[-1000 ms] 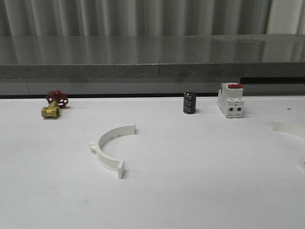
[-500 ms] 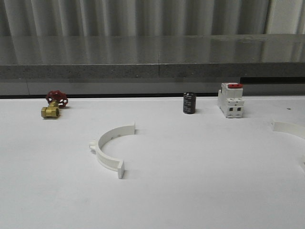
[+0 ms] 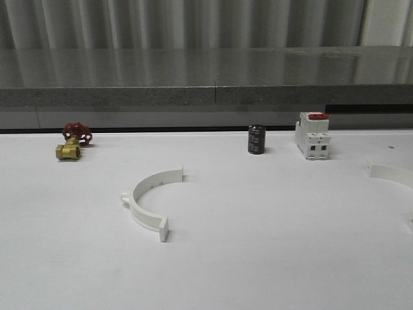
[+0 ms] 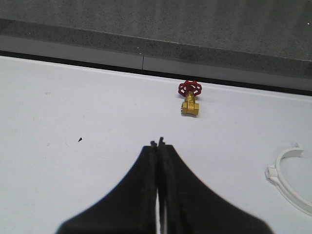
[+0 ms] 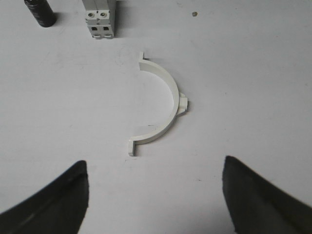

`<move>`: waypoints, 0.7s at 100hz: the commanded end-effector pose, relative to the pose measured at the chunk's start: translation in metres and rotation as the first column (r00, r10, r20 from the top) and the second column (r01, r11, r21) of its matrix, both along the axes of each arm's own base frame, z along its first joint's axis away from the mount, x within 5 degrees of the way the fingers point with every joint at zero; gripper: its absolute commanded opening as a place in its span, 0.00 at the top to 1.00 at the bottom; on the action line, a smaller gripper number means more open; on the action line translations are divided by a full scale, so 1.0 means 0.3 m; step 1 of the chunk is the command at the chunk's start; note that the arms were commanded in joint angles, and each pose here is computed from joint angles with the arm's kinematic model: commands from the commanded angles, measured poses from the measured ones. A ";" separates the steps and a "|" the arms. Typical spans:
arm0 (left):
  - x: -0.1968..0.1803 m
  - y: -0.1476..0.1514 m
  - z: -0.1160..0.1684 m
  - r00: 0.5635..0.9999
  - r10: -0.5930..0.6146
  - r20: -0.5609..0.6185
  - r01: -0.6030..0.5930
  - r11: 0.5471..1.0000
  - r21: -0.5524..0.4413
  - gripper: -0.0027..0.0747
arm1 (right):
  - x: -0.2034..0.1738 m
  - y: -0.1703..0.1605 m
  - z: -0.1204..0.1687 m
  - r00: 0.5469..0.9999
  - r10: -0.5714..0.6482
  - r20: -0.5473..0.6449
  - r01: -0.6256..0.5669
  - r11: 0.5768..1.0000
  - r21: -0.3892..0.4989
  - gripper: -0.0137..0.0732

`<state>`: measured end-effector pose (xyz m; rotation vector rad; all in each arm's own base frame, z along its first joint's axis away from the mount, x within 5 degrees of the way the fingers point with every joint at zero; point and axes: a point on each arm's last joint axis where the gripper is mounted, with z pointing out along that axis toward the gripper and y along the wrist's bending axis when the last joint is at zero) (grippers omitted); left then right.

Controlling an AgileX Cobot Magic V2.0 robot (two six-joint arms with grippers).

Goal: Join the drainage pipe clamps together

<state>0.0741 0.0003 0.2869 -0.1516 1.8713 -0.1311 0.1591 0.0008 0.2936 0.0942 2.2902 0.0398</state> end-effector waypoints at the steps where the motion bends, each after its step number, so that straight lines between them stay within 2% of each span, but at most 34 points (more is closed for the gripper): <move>1: 0.006 -0.004 0.046 0.996 -0.010 0.085 0.012 1.000 -0.014 0.99 | 0.018 -0.002 0.055 0.995 0.002 0.103 -0.001 1.000 -0.006 0.11; 10: 0.006 -0.004 0.046 0.996 -0.010 0.085 0.012 1.000 -0.014 0.99 | 0.025 -0.002 0.062 0.996 -0.005 0.095 0.005 1.000 0.003 0.11; 22: 0.006 -0.004 0.046 0.996 -0.010 0.085 0.012 1.000 -0.014 0.99 | 0.071 -0.003 0.086 0.999 -0.018 0.027 0.018 1.000 0.014 0.11; 40: 0.006 -0.004 0.046 0.996 -0.010 0.085 0.012 1.000 -0.014 0.99 | 0.201 -0.002 0.088 0.989 -0.021 -0.146 0.022 1.000 0.009 0.11; 70: 0.006 -0.004 0.046 0.996 -0.010 0.085 0.012 1.000 -0.014 0.99 | 0.436 -0.020 0.028 0.959 -0.036 -0.282 0.038 0.999 0.001 0.11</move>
